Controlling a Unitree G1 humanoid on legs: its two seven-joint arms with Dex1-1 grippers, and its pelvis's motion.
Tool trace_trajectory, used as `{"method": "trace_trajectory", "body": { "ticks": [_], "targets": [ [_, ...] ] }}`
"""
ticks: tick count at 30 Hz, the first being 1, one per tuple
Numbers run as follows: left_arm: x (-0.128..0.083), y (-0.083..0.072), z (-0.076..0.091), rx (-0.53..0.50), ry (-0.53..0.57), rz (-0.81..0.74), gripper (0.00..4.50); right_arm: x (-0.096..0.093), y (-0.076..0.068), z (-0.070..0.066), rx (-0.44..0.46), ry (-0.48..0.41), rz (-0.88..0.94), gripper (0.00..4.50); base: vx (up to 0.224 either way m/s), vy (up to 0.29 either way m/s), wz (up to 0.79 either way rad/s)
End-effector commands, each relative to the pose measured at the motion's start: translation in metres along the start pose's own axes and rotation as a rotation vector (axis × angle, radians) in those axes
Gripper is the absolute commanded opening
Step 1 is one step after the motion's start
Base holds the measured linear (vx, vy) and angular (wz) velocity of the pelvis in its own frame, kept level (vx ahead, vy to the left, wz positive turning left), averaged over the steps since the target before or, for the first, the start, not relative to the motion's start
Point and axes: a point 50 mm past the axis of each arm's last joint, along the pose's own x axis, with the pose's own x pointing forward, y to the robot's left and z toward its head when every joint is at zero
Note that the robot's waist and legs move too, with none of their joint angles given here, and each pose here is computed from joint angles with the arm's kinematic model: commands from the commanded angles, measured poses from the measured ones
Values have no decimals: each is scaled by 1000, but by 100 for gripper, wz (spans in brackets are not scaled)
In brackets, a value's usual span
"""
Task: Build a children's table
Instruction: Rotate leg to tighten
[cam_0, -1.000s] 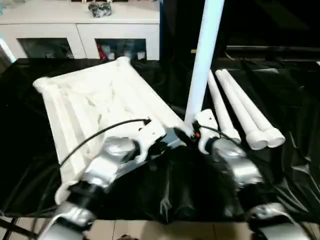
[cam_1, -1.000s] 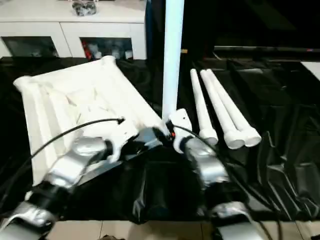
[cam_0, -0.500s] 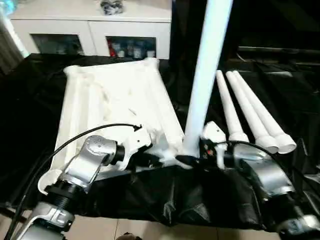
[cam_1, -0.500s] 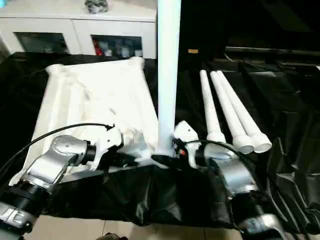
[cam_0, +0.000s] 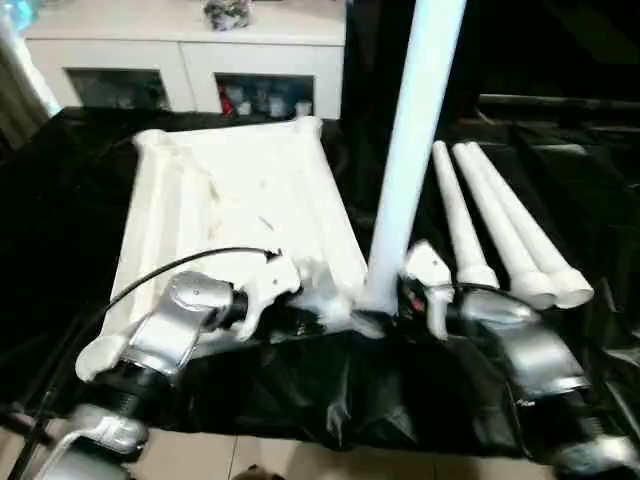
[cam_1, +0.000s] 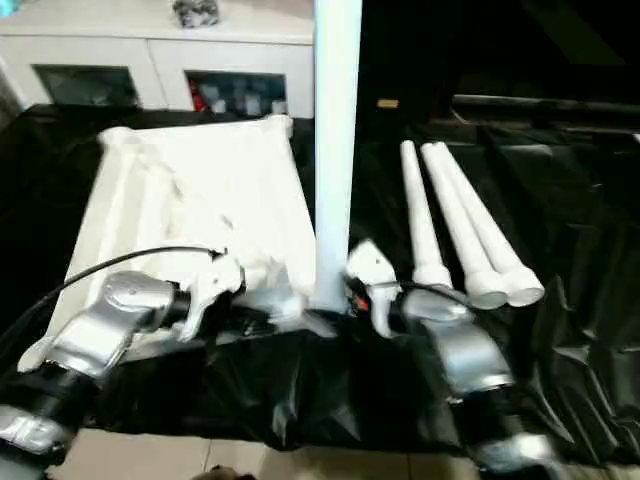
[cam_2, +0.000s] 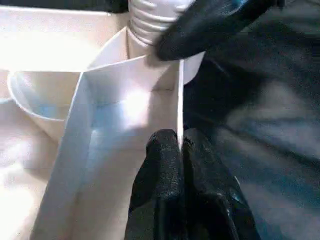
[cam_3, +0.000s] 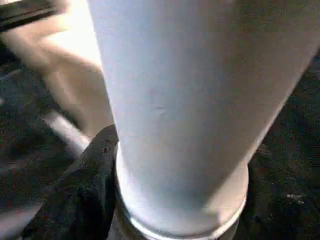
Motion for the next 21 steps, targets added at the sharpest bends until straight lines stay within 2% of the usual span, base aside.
{"method": "trace_trajectory", "body": {
  "ticks": [1,5,9,10,12,13,15,17,21],
  "targets": [
    [27,-7,29,13,-89,59,0,24,15,-9,81,32,-109,276,0,0,0],
    [40,-12,39,-26,-112,126,0,35,15,-11,142,31,-252,276,0,0,0],
    [49,-22,45,-25,-131,110,0,42,19,-8,119,9,-287,276,0,0,0],
    [51,-25,45,-16,-134,97,0,44,20,-5,118,-16,-280,332,0,0,0],
    [52,-27,44,-2,-136,75,0,45,21,3,152,-74,-242,346,0,0,0],
    [51,-27,44,-1,-136,73,0,45,21,3,151,-75,-240,348,0,0,0],
    [48,-27,42,10,-134,45,0,43,19,7,117,-82,-198,355,0,0,0],
    [46,-26,41,12,-133,35,0,42,18,8,96,-81,-177,382,0,0,0],
    [34,-25,34,43,-121,-41,0,31,17,7,18,-65,-14,382,0,0,0]
  ]
}}
